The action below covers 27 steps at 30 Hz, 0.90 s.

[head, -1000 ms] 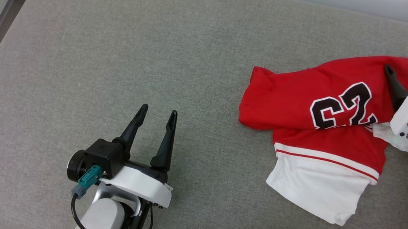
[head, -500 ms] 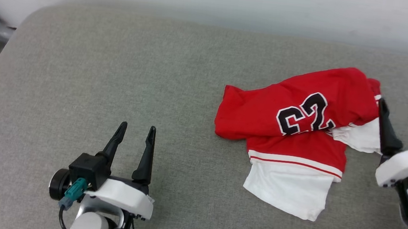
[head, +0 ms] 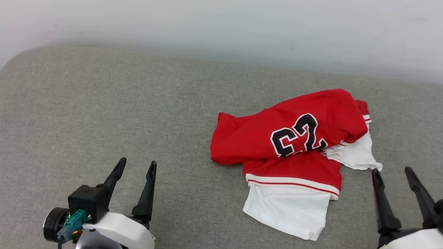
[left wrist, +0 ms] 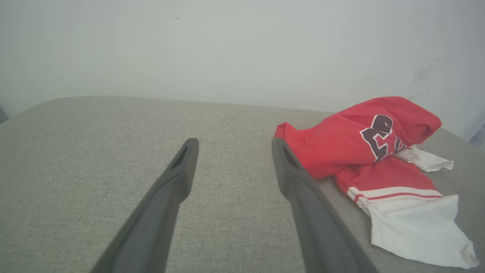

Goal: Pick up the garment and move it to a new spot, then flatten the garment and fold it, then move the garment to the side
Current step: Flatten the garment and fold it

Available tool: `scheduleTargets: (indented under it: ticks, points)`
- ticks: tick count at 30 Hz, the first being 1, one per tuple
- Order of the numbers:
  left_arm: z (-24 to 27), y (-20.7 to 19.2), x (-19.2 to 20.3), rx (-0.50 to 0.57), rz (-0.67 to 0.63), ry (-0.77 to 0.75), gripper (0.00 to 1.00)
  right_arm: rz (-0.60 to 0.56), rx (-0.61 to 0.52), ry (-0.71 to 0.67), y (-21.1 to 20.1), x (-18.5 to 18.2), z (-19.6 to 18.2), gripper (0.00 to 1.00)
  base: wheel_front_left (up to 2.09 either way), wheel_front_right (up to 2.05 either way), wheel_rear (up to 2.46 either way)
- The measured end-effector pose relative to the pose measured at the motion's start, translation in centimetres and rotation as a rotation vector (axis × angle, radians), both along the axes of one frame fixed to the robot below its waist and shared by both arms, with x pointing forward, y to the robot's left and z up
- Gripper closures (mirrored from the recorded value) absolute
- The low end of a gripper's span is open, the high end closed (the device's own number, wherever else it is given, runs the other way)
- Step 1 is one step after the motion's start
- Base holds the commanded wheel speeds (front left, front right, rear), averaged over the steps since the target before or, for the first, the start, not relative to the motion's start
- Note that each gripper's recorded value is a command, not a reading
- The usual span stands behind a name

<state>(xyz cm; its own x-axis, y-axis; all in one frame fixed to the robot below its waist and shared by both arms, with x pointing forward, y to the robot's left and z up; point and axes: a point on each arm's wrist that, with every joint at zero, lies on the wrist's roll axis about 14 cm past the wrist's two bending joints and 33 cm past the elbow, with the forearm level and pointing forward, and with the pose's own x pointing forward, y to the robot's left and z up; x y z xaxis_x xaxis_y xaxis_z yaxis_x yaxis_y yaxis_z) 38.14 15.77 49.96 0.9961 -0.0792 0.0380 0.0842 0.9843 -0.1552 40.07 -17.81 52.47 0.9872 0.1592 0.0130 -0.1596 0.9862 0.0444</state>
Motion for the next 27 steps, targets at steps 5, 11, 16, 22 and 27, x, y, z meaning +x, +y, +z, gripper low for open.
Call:
scheduleTargets:
  ticks: [5, 11, 16, 22, 27]
  points:
    - [0.0, -0.5, 0.0, 0.011, -0.025, 0.012, 0.00, -0.018, 0.002, -0.009, 0.1, -2.5, 0.9, 0.00, 0.00, 0.00, 0.00]
    - [-0.4, -2.9, 0.3, 0.024, -0.112, 0.067, 0.00, -0.064, 0.009, 0.003, -0.6, -4.5, 1.3, 0.00, 0.00, 0.00, 0.00]
    - [-0.7, -8.1, 1.1, 0.048, -0.308, 0.153, 0.00, -0.101, 0.006, 0.015, -1.4, -5.0, 1.3, 0.00, 0.00, 0.00, 0.00]
    - [-2.2, -14.5, 1.1, 0.095, -0.540, 0.291, 0.00, -0.151, 0.017, 0.040, -2.7, -5.1, 0.6, 0.00, 0.00, 0.00, 0.00]
    - [-3.7, -19.0, 0.4, 0.151, -0.715, 0.405, 0.00, -0.185, 0.017, 0.045, -3.6, -4.7, 0.3, 0.00, 0.00, 0.00, 0.00]
